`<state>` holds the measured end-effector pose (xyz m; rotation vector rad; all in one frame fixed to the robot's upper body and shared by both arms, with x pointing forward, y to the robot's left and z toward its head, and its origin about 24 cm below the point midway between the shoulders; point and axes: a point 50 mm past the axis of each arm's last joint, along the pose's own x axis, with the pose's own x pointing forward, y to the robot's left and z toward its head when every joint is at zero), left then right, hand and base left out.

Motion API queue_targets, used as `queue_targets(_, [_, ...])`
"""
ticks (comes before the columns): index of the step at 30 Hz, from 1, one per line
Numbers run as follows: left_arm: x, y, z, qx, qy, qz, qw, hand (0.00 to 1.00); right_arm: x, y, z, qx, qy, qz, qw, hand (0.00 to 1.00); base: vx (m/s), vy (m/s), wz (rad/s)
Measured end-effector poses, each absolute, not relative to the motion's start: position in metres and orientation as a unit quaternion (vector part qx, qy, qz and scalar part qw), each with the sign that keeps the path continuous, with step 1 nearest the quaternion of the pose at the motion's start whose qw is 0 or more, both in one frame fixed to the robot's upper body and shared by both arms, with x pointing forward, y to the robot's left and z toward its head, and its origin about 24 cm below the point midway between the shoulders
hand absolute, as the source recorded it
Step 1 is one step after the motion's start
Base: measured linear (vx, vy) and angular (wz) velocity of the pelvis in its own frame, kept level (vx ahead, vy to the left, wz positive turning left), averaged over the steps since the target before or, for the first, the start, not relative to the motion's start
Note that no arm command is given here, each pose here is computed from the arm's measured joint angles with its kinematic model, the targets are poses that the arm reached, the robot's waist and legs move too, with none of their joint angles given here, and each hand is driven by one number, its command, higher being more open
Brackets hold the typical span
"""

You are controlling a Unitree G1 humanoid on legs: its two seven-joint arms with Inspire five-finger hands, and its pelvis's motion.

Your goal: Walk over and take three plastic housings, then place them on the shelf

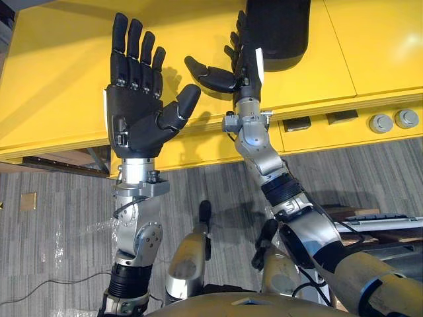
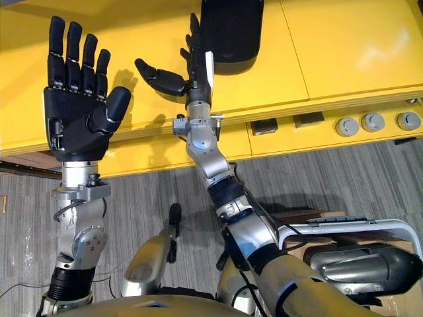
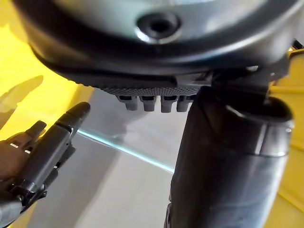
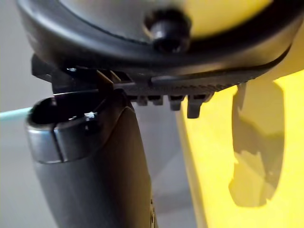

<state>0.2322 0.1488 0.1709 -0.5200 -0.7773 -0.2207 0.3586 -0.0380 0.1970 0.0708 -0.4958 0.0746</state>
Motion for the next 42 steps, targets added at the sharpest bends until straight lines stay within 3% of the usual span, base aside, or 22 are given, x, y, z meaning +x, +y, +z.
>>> queue_targets(17, [0.228, 0.137, 0.157, -0.259, -0.334, -0.113, 0.899, 1.0, 0.322, -0.023, 0.172, 0.022, -0.247, 0.087, 0.965, 1.0, 0.01, -0.007, -0.09])
queue_targets(42, [0.223, 0.142, 0.136, -0.246, -0.285, -0.084, 0.923, 1.0, 0.322, -0.032, 0.158, -0.017, -0.232, 0.058, 0.971, 1.0, 0.0, -0.005, -0.01])
